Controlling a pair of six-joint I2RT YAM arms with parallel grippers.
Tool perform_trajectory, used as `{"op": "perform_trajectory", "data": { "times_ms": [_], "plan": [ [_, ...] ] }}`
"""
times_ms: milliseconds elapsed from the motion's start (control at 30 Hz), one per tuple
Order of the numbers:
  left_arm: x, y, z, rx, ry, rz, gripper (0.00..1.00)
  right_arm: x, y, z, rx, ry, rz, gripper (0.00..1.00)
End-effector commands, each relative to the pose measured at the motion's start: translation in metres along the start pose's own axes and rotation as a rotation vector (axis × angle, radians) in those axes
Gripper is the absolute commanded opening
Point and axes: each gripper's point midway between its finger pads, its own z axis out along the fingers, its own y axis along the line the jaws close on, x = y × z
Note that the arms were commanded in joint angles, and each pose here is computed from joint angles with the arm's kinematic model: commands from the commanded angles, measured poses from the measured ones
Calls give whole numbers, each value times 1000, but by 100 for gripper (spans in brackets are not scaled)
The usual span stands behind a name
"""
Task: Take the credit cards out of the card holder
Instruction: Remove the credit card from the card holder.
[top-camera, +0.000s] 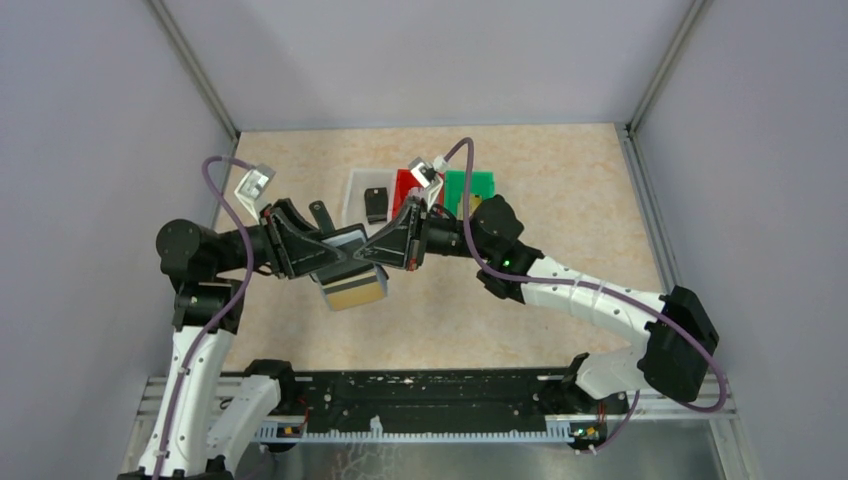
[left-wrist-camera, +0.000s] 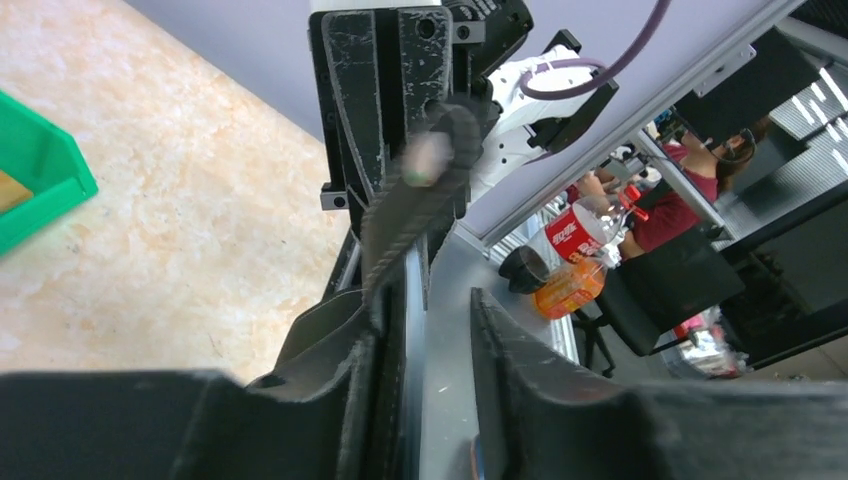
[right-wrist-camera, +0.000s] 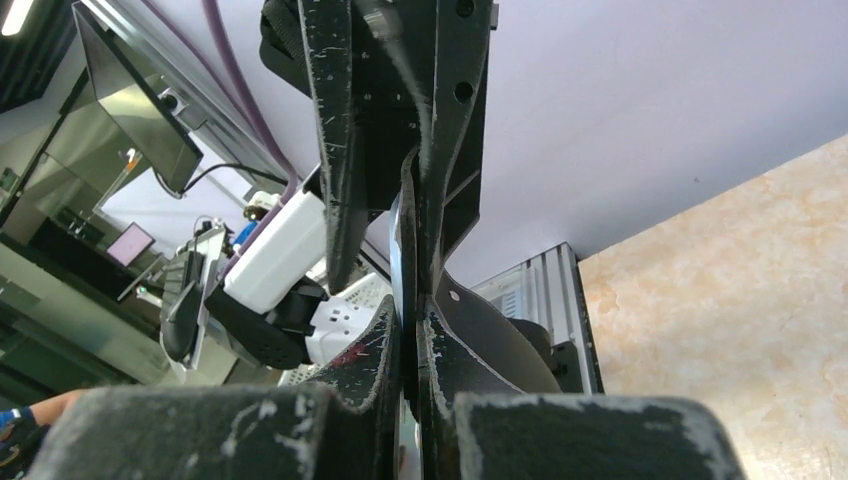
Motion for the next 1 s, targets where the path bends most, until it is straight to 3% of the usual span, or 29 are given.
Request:
{"op": "perform_trajectory", "data": {
  "times_ms": [0,233,567,667,800,967],
  "plan": [
    [-10,4,2,-42,-22,0,31,-34,30,-2,-48,-103,-71,0],
    [-12,7,3,-58,-18,2,1,-32,31,-1,-59,-97,-68,0],
    [-12,16,2,-93,-32,12,0,-42,19,-6,23,-164,-74,3],
    [-15,18,3,-102,-35,26,0,-43,19,-10,50,-175,-79,17],
    [-15,26,3,-132,-37,2,0,-49,17,-19,106,-203,-99,47],
    [-22,30,3,-163,-54,35,0,-66,18,-39,208,-280,-130,54]
  ]
}}
